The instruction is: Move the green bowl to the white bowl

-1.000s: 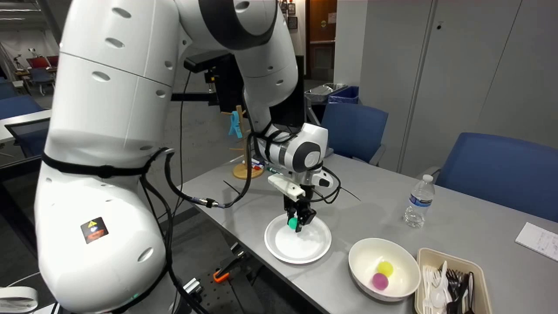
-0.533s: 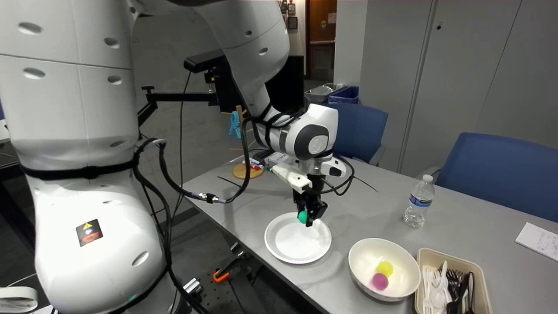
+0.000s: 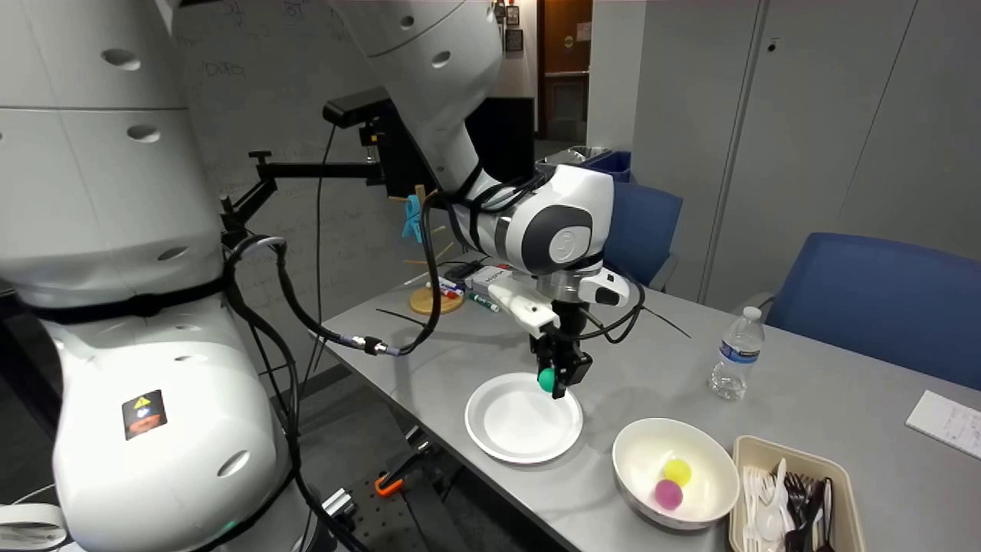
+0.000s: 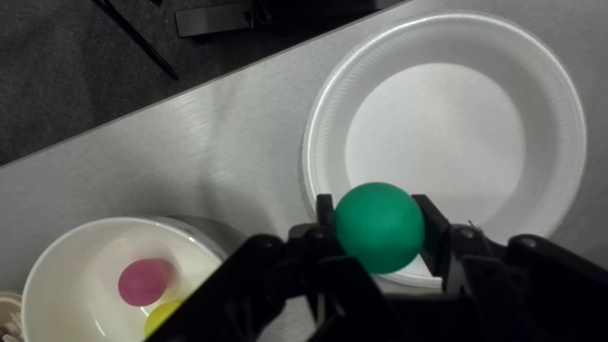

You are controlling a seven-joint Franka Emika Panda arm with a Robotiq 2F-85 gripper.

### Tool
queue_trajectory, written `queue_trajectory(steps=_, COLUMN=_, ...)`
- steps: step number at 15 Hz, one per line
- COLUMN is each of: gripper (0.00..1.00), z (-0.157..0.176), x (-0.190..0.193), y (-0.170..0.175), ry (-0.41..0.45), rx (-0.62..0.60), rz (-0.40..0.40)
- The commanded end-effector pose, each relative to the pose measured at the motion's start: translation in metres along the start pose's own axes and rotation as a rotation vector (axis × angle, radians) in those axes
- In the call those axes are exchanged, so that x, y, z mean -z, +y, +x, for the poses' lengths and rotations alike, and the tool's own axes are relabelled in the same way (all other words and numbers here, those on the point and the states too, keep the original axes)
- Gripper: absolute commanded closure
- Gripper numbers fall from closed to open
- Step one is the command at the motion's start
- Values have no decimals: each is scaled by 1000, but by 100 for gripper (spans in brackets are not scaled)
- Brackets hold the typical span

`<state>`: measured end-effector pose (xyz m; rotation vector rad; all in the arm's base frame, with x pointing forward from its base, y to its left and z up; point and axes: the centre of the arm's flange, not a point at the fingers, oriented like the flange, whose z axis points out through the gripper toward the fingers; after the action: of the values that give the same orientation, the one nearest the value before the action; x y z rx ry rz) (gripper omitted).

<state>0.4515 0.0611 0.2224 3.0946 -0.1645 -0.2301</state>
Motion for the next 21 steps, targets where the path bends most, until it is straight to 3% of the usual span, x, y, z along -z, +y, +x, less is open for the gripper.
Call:
queue_trajectory(steps=1, gripper=57, z=0, x=0, y=0, ry=0, rx=0, rz=0)
queue_trajectory(steps=2, gripper=82, z=0, x=0, y=0, ry=0, rx=0, rz=0)
queue_trajectory(steps=6, gripper=82, z=13, x=13, y=19, ry=54, rx=-77, rz=-16)
queue_trajectory(steps=15, gripper=82, z=82, x=29, y=134, ry=235, rx=-399, rz=-3)
queue_trajectory(steps=21, gripper=82, z=111, x=-8, y=140, ry=263, rx=-494, rz=-24)
